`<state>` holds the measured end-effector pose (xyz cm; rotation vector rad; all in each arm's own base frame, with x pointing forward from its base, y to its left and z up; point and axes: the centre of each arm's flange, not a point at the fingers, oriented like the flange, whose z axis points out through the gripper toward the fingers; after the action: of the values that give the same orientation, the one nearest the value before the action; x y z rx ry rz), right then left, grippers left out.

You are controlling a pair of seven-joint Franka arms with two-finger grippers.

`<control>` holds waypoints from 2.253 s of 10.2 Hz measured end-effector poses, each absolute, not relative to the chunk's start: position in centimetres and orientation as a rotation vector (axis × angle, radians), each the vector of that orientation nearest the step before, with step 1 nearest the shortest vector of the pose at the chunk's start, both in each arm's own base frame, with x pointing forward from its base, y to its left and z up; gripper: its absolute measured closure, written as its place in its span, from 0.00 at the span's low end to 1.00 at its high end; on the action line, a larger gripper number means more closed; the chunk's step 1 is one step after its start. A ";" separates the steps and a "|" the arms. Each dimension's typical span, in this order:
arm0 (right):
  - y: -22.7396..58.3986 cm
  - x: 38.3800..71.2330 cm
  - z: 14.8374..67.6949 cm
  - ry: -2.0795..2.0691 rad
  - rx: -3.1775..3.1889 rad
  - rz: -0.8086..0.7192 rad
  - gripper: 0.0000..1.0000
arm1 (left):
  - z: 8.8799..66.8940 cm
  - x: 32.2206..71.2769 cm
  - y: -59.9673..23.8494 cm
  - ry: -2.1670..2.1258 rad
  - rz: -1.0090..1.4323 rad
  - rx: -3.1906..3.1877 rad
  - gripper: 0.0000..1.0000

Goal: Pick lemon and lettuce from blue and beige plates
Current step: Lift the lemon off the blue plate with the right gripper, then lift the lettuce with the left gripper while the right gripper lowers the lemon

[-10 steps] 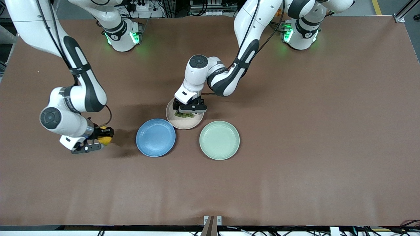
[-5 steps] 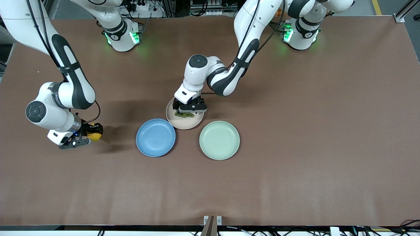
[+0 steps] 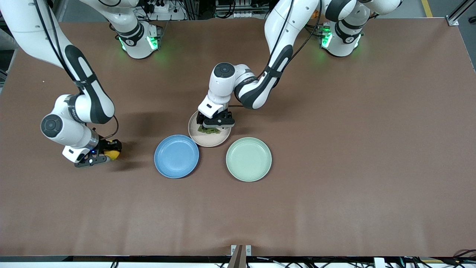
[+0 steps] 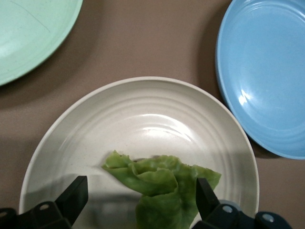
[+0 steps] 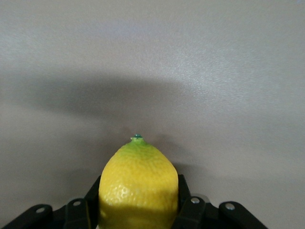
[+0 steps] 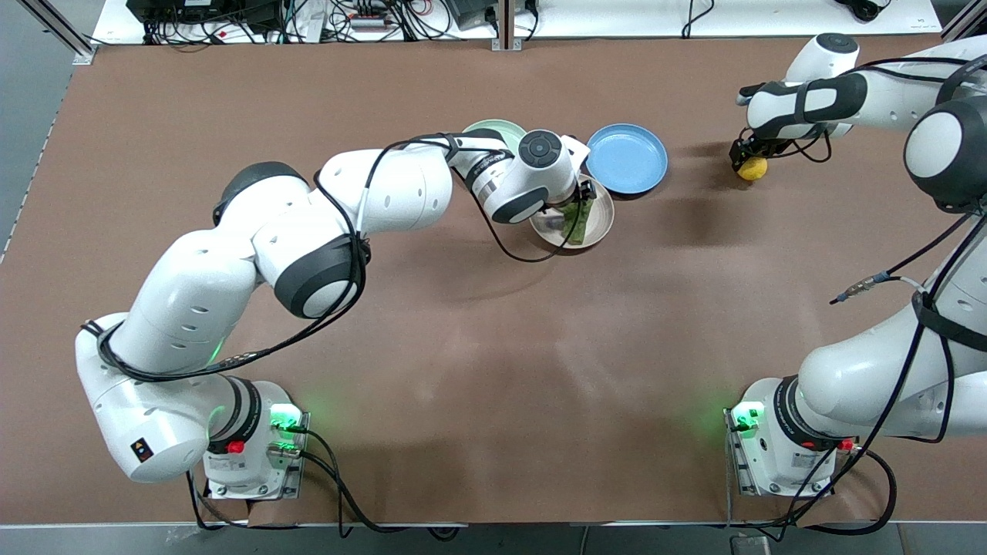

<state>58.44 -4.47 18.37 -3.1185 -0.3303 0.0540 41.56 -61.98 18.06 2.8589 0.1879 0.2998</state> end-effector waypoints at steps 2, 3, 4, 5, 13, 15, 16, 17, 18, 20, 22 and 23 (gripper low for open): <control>-4.5 58.5 18.4 -0.330 -3.119 0.050 0.38 | 18.0 41.6 -61.9 0.216 0.297 2.856 0.31; -4.5 58.5 18.4 -0.330 -3.119 0.050 0.38 | 18.0 41.6 -61.9 0.241 0.294 2.853 0.44; -4.5 58.5 18.4 -0.331 -3.119 0.050 0.38 | 18.1 41.6 -62.0 0.251 0.293 2.850 0.60; -4.5 58.5 18.4 -0.331 -3.119 0.050 0.37 | 18.3 41.7 -62.0 0.257 0.295 2.845 0.74; -4.3 61.1 22.1 -0.334 -3.089 0.249 0.00 | 25.0 43.5 -61.5 0.324 0.311 2.864 0.98; -3.4 61.9 23.5 -0.356 -3.076 0.289 0.00 | 27.6 44.9 -59.9 0.377 0.293 2.915 0.98; -2.1 62.2 24.0 -0.388 -3.070 0.279 0.00 | 29.0 45.5 -59.1 0.405 0.280 2.944 0.98; -0.5 62.6 24.5 -0.427 -3.062 0.260 0.00 | 30.4 46.1 -58.1 0.436 0.264 2.976 0.98; 1.3 62.9 25.6 -0.468 -3.055 0.228 0.00 | 31.7 46.9 -56.8 0.473 0.251 3.002 0.98; 3.1 63.3 28.0 -0.512 -3.052 0.170 0.00 | 32.4 50.3 -53.3 0.580 0.245 3.012 0.98; 3.1 63.2 29.3 -0.515 -3.055 0.172 0.00 | 32.2 54.0 -49.5 0.691 0.247 2.998 0.98; 3.3 63.0 30.0 -0.521 -3.056 0.171 0.00 | 32.2 55.4 -47.9 0.731 0.250 2.992 0.98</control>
<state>63.02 3.29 30.04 -3.0559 -0.5209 0.1706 55.42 -47.88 32.21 2.9918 0.7315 0.2502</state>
